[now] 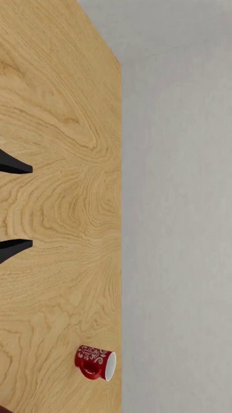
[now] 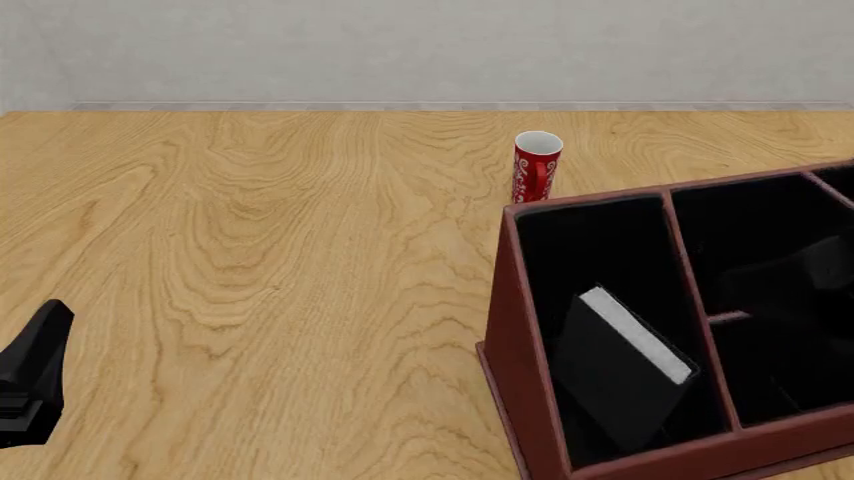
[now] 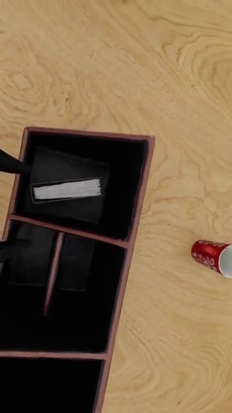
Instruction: Pick up the book and place it in the left compartment of the caddy.
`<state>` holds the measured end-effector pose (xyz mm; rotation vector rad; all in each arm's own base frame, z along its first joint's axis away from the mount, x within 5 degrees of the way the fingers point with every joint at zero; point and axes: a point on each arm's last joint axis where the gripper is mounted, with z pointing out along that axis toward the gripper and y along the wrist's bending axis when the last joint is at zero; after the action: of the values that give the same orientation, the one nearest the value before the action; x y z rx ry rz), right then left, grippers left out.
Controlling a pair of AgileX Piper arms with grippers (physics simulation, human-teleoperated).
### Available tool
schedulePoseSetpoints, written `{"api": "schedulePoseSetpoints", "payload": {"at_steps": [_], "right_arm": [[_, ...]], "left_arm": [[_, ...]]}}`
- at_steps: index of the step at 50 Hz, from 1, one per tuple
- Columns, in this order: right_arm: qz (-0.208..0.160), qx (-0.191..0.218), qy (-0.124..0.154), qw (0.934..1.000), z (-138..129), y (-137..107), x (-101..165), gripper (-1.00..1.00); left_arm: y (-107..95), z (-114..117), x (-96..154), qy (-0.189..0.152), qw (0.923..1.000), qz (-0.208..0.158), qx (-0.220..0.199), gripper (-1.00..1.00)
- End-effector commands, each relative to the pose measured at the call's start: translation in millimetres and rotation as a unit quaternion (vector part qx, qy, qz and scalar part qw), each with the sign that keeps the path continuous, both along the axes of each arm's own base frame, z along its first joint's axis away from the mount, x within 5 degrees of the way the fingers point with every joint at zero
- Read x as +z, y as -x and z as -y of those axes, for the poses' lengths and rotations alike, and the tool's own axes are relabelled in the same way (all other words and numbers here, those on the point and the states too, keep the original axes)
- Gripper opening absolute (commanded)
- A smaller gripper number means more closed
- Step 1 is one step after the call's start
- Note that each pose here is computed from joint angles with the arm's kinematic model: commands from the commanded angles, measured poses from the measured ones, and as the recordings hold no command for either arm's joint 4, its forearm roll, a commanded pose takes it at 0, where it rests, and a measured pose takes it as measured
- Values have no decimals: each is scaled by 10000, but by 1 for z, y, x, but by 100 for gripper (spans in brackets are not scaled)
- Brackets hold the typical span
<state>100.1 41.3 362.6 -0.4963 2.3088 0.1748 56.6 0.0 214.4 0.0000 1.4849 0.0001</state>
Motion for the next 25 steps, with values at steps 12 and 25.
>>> {"api": "schedulePoseSetpoints", "payload": {"at_steps": [12,25], "right_arm": [[522,22,-204,9984,10,26,32,100],[1004,221,-567,9931,16,48,64,100]], "left_arm": [[0,0,0,0,10000,0,0,100],[0,0,0,0,10000,0,0,100]]}}
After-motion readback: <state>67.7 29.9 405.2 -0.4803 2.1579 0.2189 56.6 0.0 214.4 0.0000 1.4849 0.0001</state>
